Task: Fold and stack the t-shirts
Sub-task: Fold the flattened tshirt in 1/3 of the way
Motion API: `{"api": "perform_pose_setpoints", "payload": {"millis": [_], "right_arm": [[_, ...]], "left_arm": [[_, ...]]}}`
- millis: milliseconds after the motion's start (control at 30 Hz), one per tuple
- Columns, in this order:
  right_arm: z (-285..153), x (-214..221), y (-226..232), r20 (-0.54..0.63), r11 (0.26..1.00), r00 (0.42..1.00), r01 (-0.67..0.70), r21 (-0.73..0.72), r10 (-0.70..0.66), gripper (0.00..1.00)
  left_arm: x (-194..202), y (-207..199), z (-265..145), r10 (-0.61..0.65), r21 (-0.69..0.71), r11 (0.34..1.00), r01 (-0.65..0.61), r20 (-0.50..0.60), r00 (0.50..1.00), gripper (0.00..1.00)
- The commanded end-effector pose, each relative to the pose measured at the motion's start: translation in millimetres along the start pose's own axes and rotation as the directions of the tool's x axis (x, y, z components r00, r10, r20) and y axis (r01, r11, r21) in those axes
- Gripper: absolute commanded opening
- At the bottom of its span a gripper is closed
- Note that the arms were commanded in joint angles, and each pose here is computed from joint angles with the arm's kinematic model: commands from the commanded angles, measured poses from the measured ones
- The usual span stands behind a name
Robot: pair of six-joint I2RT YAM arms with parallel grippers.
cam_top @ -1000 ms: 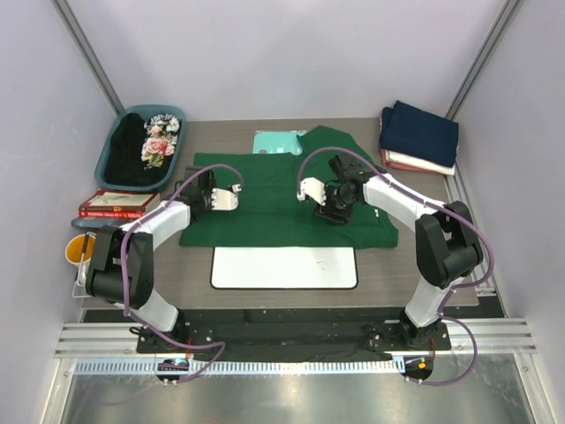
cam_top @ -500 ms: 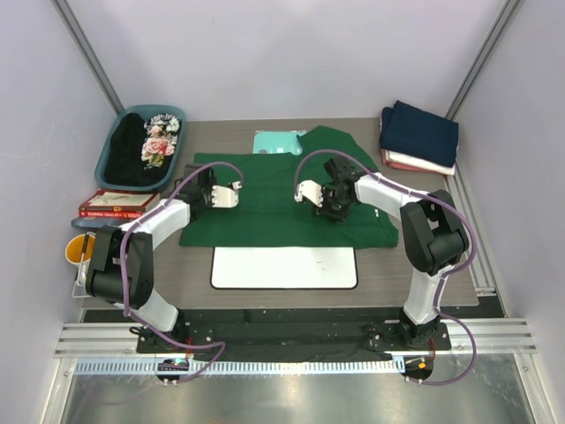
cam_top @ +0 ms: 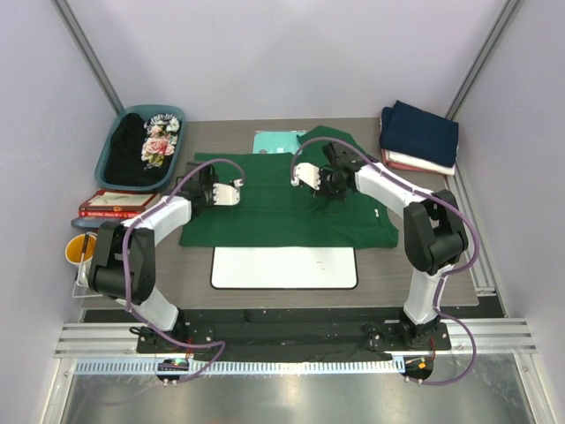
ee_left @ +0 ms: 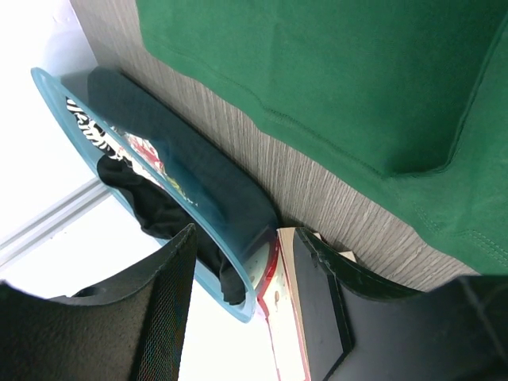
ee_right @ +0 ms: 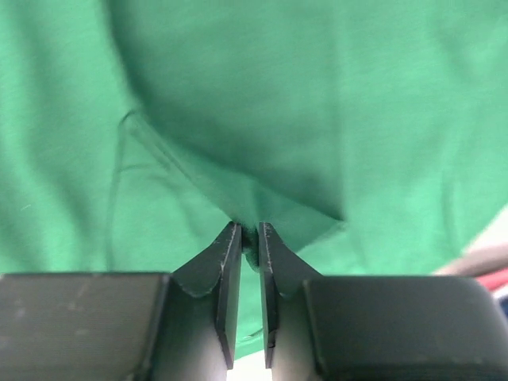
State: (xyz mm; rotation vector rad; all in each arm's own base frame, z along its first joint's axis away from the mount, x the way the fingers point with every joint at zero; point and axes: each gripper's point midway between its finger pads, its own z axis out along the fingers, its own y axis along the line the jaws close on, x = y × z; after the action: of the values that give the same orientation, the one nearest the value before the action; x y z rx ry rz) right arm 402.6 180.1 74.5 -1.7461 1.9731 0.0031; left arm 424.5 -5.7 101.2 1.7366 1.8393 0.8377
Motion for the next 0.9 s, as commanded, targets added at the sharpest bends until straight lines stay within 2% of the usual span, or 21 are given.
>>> {"api": "perform_pose_setpoints", "payload": {"millis": [0, 133, 167, 300, 433, 533, 567, 600, 633, 667, 700, 733, 767, 800, 833, 867], "right_arm": [[-3.4, -21.4, -44.1, 0.023, 0.988, 0.999, 0.040, 0.148, -0.044, 0.23], [-0.7, -33.6, -75.1, 0.032, 0.956, 0.998, 0.034, 0.291, -0.046, 0.34], [-0.7, -36.4, -83.9, 0.034, 0.943, 0.999, 0.029, 0.332, -0.043, 0.41], [-6.2, -35.8, -101.2, 0.019, 0.902, 1.000, 0.008, 0.432, -0.018, 0.57], [-12.5, -32.1, -101.4, 0.009, 0.892, 1.000, 0.005, 0.452, -0.009, 0.58], [-14.3, -23.1, -81.2, -0.015, 0.922, 1.000, 0.023, 0.386, -0.019, 0.48], [-13.1, -17.7, -72.5, -0.026, 0.935, 0.999, 0.027, 0.353, -0.020, 0.34], [-12.1, -15.0, -65.0, -0.031, 0.945, 0.999, 0.030, 0.325, -0.021, 0.26], [-13.9, -9.0, -55.7, -0.046, 0.955, 0.999, 0.029, 0.294, -0.016, 0.11], [-8.3, -2.9, -42.6, -0.054, 0.967, 0.998, 0.035, 0.252, -0.022, 0.05], [-6.7, 1.2, -35.9, -0.062, 0.972, 0.998, 0.033, 0.232, -0.020, 0.02], [-7.6, 4.6, -29.9, -0.068, 0.976, 0.998, 0.030, 0.217, -0.016, 0.01], [-4.1, 9.2, -20.7, -0.072, 0.981, 0.997, 0.030, 0.190, -0.016, 0.01], [-2.7, 12.1, -15.8, -0.078, 0.984, 0.997, 0.027, 0.176, -0.013, 0.01], [-2.5, 13.7, -12.6, -0.080, 0.986, 0.997, 0.023, 0.167, -0.010, 0.01], [-0.7, 16.2, -8.5, -0.084, 0.988, 0.996, 0.020, 0.156, -0.006, 0.01]], "left_arm": [[-6.2, 13.9, -0.4, -0.027, -0.023, 0.999, 0.028, 0.024, 0.999, 0.52], [-6.6, 14.2, 0.4, -0.031, -0.023, 0.999, 0.032, 0.023, 0.999, 0.53], [-7.1, 13.8, 0.7, -0.030, -0.022, 0.999, 0.030, 0.022, 0.999, 0.53], [-5.3, 13.9, -0.3, -0.030, -0.024, 0.999, 0.030, 0.013, 0.999, 0.53], [-0.1, 8.0, -1.0, -0.002, -0.008, 1.000, 0.002, -0.001, 1.000, 0.54], [9.4, 2.6, 2.6, 0.048, 0.024, 0.999, -0.048, -0.007, 0.999, 0.52], [8.9, -3.1, 4.5, 0.064, 0.054, 0.996, -0.064, 0.012, 0.998, 0.49], [10.3, -8.1, 8.2, 0.085, 0.084, 0.993, -0.087, 0.022, 0.996, 0.44], [14.0, -4.3, 9.9, 0.079, 0.098, 0.992, -0.082, 0.030, 0.996, 0.42], [15.0, -16.5, 9.7, 0.082, 0.167, 0.982, -0.089, 0.047, 0.996, 0.38], [13.9, -21.7, 11.2, 0.063, 0.206, 0.975, -0.079, 0.081, 0.995, 0.22], [10.7, -15.7, 14.7, 0.053, 0.230, 0.970, -0.076, 0.103, 0.993, 0.14], [10.7, -27.8, 12.3, 0.048, 0.301, 0.950, -0.081, 0.115, 0.992, 0.06], [5.7, -28.7, 14.9, 0.027, 0.325, 0.943, -0.072, 0.143, 0.989, 0.00], [3.6, -19.9, 20.4, 0.009, 0.336, 0.940, -0.059, 0.147, 0.989, 0.00], [4.3, -27.8, 19.2, 0.006, 0.392, 0.918, -0.063, 0.145, 0.989, 0.00]]}}
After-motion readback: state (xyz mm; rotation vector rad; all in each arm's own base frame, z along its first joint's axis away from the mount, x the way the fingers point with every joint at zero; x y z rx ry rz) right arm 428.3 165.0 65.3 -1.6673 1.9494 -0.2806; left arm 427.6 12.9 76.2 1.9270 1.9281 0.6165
